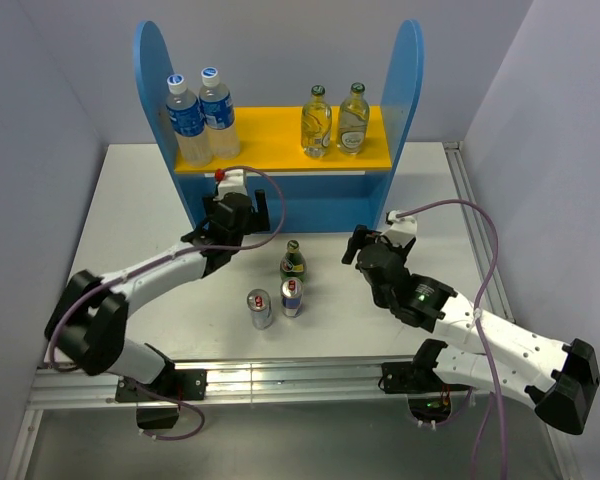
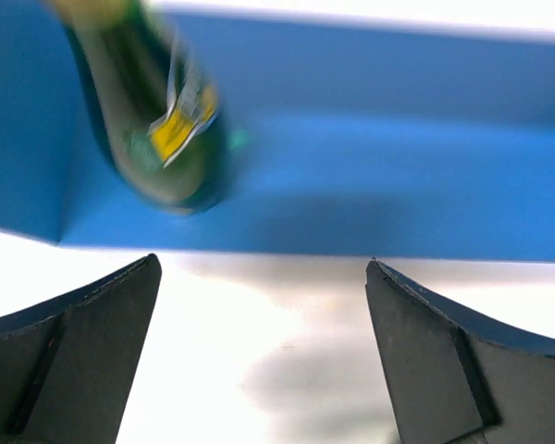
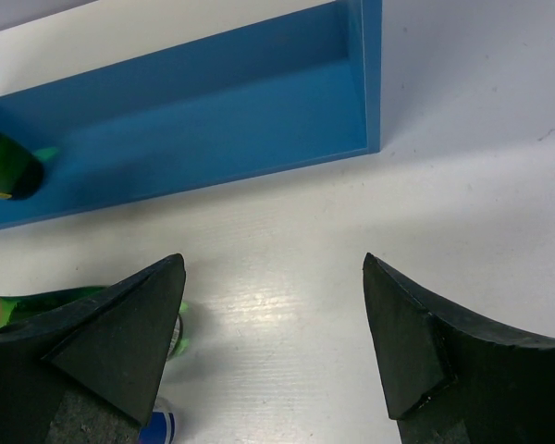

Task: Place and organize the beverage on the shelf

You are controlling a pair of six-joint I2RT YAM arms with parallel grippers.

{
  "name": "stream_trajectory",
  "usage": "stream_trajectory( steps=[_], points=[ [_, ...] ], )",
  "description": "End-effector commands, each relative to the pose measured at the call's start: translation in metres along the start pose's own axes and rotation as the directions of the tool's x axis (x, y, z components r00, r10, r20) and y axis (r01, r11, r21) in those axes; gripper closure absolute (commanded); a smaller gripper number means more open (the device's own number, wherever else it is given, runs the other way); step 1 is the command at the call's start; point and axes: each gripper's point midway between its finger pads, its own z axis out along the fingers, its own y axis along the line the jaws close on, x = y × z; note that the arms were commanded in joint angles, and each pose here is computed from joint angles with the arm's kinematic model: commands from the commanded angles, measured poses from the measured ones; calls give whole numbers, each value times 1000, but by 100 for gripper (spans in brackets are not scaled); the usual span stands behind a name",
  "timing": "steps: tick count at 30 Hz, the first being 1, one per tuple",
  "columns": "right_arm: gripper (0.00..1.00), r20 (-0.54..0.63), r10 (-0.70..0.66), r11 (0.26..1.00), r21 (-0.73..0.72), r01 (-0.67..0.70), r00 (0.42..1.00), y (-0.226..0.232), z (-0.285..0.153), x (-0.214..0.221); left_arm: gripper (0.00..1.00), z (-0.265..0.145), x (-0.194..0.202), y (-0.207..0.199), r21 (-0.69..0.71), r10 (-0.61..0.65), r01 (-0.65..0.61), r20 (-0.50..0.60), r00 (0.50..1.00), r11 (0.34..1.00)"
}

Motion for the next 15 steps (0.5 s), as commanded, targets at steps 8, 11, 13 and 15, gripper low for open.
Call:
stream_trajectory(
  steps=[8,11,13,15],
  points=[
    [16,8,28,999,29,-28,1000,-7,0,0,1,-68,-66,-27,207,-98,66,147,984,976],
    [16,8,26,999,30,-27,1000,-6,1,-1,1,-77,-64,-34,258,-92,55,135,987,965],
    [16,5,25,999,32,-25,1000,-7,1,0,1,-88,-64,-44,318,-83,37,132,988,947],
    [16,5,27,999,34,-27,1000,-7,1,0,1,-98,-60,-56,372,-62,11,126,990,928]
  ],
)
